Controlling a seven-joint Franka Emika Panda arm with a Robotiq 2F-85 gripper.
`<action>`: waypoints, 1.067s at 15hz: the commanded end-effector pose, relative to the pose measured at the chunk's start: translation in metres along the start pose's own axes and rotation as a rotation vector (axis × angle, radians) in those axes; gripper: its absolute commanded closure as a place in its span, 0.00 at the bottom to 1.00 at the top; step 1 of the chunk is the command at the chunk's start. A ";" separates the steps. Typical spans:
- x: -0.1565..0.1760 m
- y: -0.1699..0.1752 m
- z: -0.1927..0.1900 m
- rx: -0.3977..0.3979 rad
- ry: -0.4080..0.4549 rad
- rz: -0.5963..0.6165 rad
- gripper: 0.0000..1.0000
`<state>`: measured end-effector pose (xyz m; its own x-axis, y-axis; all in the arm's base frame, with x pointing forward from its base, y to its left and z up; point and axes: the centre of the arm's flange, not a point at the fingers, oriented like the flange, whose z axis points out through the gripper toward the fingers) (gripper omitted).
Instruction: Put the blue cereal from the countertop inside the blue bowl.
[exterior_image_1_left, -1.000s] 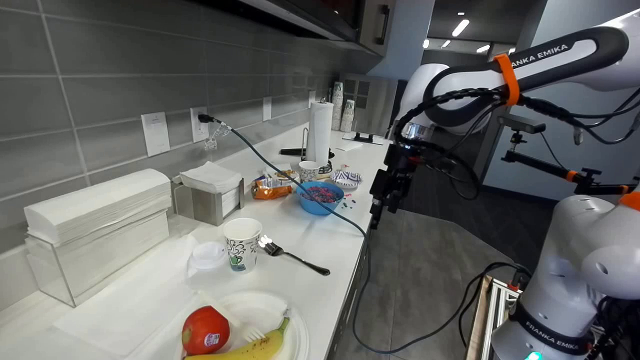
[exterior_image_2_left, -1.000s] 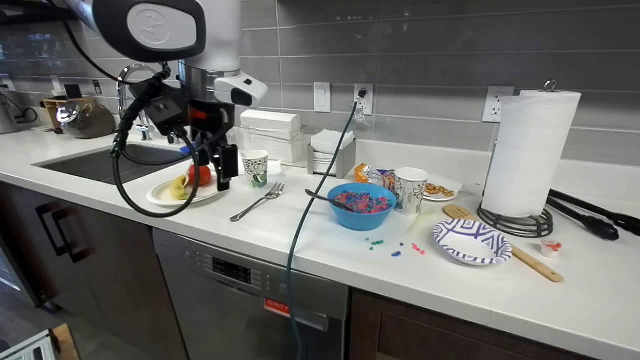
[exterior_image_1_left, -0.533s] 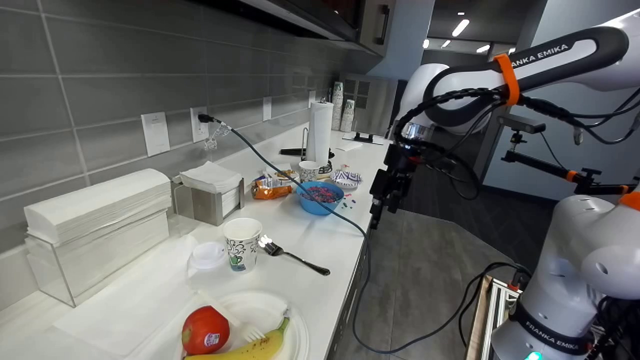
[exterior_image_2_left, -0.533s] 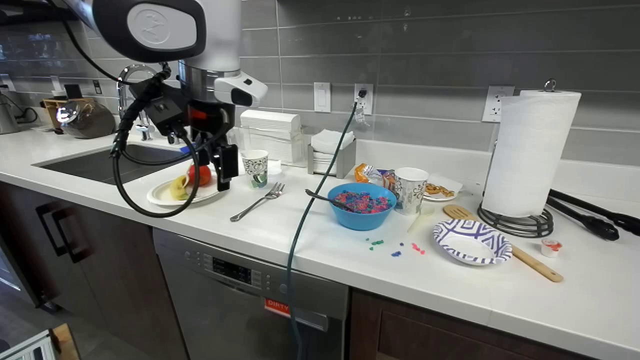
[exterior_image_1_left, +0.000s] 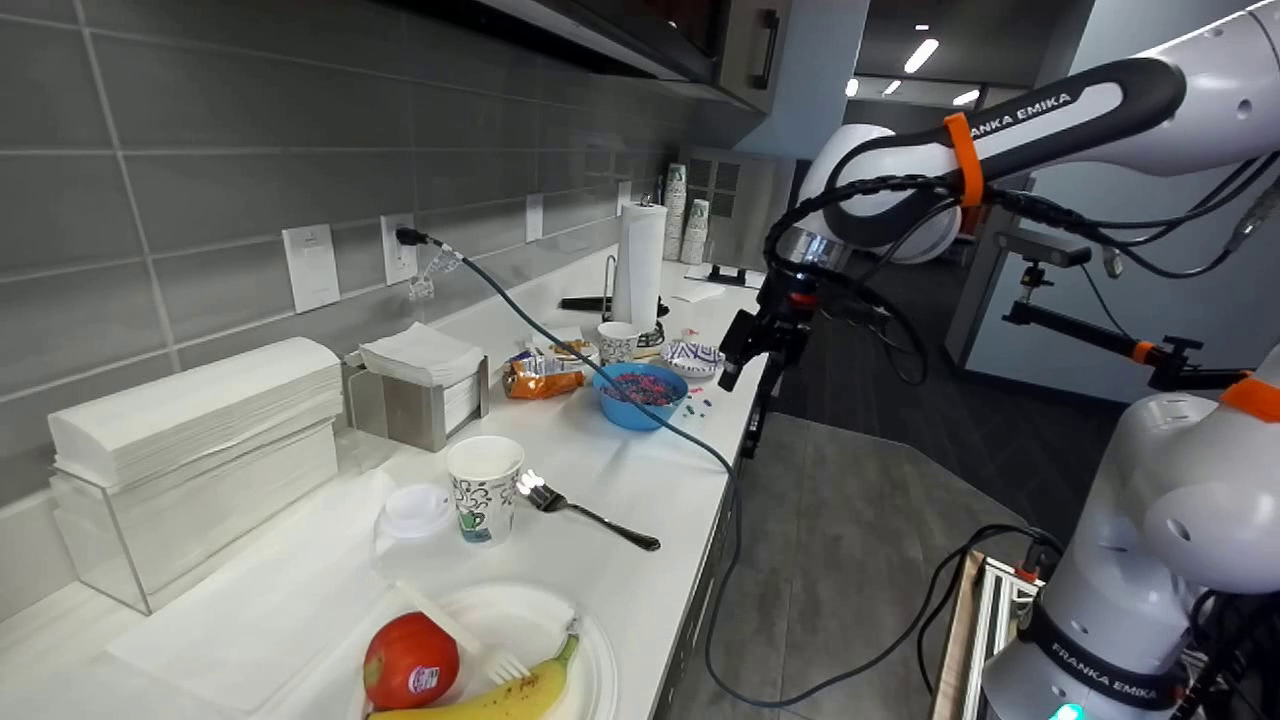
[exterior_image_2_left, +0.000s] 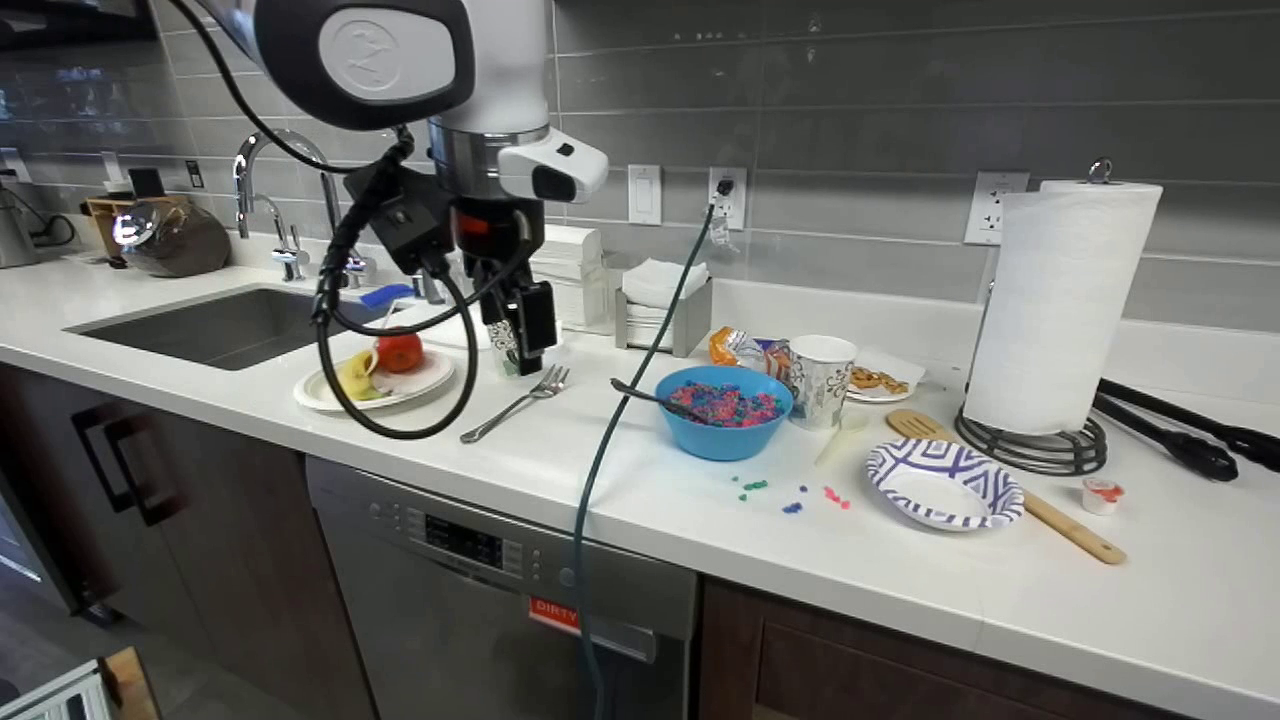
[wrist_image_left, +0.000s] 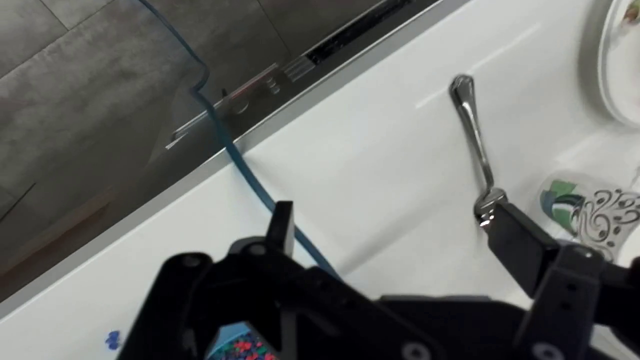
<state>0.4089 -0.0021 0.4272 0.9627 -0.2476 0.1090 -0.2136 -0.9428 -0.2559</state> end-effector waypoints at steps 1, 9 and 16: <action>0.042 0.023 0.007 -0.074 0.005 0.010 0.00; 0.124 0.098 0.035 -0.158 0.015 -0.084 0.00; 0.122 0.108 0.044 -0.160 0.000 -0.061 0.00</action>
<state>0.5105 -0.1243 0.3703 0.9747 -0.1886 0.1196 -0.1783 -0.9797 -0.0921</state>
